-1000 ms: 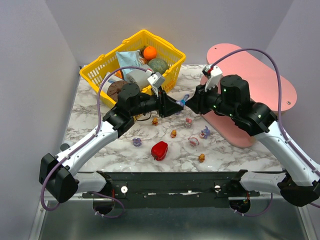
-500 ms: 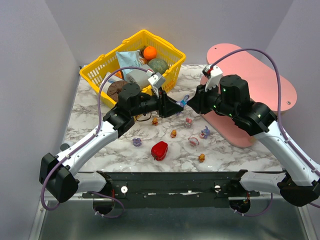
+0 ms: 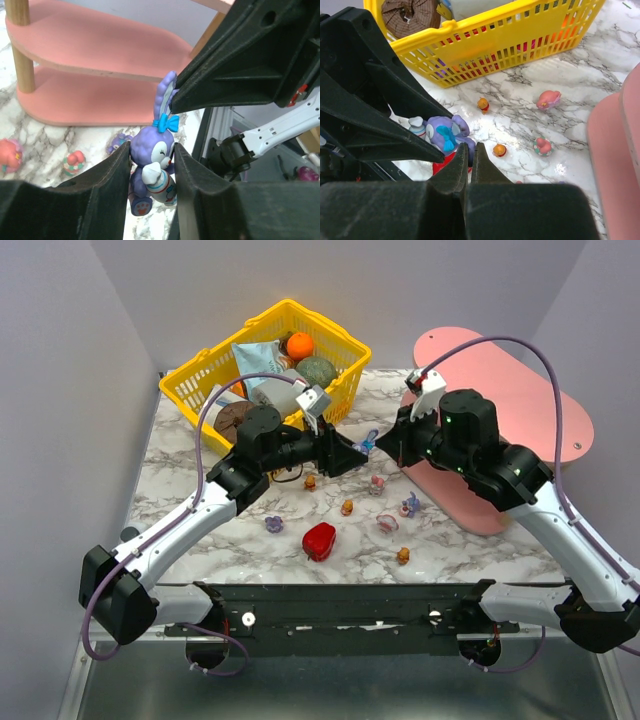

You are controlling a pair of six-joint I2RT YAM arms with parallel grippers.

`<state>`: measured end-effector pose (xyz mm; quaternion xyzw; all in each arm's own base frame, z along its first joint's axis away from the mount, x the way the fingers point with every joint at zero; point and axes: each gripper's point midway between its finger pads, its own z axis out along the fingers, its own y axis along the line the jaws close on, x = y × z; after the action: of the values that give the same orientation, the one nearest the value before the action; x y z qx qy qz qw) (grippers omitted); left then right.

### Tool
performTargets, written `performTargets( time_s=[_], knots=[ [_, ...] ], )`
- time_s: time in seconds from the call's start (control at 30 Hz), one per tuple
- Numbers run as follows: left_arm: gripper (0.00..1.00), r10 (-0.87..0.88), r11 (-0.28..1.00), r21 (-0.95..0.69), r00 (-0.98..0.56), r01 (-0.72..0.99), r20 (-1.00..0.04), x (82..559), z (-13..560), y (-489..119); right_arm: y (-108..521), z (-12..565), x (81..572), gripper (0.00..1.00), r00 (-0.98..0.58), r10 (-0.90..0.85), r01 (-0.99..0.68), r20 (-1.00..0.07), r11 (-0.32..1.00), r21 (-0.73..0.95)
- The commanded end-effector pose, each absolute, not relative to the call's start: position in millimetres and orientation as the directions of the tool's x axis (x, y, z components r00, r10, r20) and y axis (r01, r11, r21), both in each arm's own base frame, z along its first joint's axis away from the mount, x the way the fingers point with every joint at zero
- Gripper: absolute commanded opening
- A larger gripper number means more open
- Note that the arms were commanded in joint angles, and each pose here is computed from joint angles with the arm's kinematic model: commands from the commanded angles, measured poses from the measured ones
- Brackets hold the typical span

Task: Place and organize the plastic toys onto the shelf

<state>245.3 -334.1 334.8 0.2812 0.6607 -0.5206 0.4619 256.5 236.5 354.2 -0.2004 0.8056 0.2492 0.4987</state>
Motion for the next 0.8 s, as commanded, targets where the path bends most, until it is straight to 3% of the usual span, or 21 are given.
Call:
performTargets(
  time_s=[0.0,0.07,0.2,0.3,0.43,0.77],
  knots=[
    [0.85,-0.085,0.368,-0.395,-0.393,0.842,-0.916,253.4,330.2,-329.0,225.5,351.7,271.1,0.01,-0.366,-0.102,-0.529,-0.925,0.841,0.116],
    [0.99,-0.095,0.475,-0.374,-0.376,0.797,-0.922,270.0,328.1,-318.2,216.0,344.1,282.1,0.01,-0.340,-0.149,-0.492,-0.929,0.870,0.040],
    [0.99,-0.064,0.666,-0.291,-0.336,0.687,-0.940,289.7,320.3,-282.9,200.5,306.0,303.5,0.01,-0.347,-0.257,-0.423,-0.902,0.901,-0.094],
    [0.99,-0.061,0.734,-0.255,-0.313,0.629,-0.948,295.8,317.8,-260.8,195.1,287.6,319.1,0.01,-0.339,-0.276,-0.378,-0.900,0.915,-0.138],
    [0.99,-0.061,0.742,-0.261,-0.326,0.618,-0.943,290.8,310.5,-251.1,182.4,241.2,335.5,0.01,-0.342,-0.361,-0.336,-0.867,0.909,-0.246],
    [0.99,-0.079,0.717,-0.311,-0.370,0.624,-0.926,278.3,296.5,-250.8,152.3,191.4,372.3,0.01,-0.338,-0.345,-0.153,-0.876,0.938,-0.310]
  ],
)
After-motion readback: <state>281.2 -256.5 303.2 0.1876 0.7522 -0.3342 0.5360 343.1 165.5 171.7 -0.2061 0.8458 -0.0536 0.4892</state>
